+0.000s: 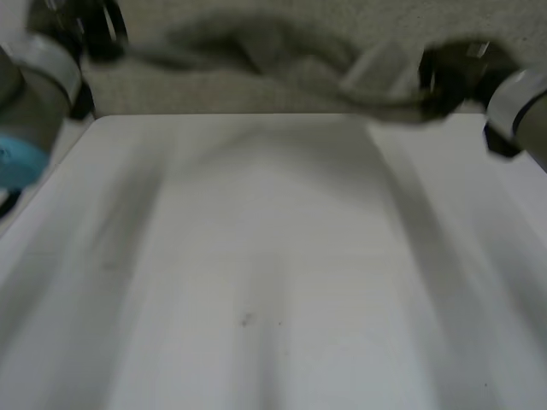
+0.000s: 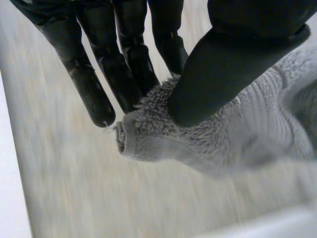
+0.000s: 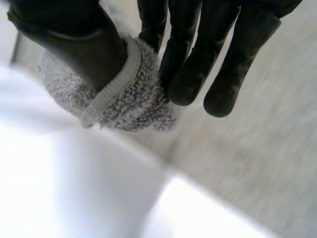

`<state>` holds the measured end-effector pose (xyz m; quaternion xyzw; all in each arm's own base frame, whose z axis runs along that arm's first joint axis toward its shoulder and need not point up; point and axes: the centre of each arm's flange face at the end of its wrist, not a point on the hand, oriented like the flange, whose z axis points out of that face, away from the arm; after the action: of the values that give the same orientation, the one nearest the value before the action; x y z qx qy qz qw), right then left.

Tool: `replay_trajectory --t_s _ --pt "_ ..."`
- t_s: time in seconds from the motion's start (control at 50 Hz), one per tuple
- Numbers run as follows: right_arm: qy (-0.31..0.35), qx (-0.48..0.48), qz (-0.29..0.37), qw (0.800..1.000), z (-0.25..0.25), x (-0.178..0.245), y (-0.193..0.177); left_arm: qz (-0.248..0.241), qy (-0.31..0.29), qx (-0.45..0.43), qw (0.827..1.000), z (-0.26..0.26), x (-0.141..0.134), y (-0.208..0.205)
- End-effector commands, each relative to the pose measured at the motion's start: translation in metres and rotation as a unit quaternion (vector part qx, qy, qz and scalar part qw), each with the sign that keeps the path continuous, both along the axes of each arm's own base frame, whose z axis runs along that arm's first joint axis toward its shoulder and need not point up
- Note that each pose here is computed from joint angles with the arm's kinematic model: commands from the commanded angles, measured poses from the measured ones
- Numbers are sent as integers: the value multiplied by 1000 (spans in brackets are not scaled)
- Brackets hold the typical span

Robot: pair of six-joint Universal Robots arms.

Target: Fold the towel.

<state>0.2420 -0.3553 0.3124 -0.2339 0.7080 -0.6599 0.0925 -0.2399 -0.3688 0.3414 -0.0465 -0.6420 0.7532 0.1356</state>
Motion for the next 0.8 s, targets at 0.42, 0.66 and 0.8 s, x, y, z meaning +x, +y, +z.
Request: replay_trajectory --t_s 0.42,0.66,0.8 --pt "159 186 56 968 -135 -14 64 -4 -100 174 980 -166 19 62" --pt "340 283 188 877 -136 -51 168 -8 -95 151 984 -142 23 86" --pt "354 271 244 861 -119 -59 187 -30 -94 139 985 -135 19 93"
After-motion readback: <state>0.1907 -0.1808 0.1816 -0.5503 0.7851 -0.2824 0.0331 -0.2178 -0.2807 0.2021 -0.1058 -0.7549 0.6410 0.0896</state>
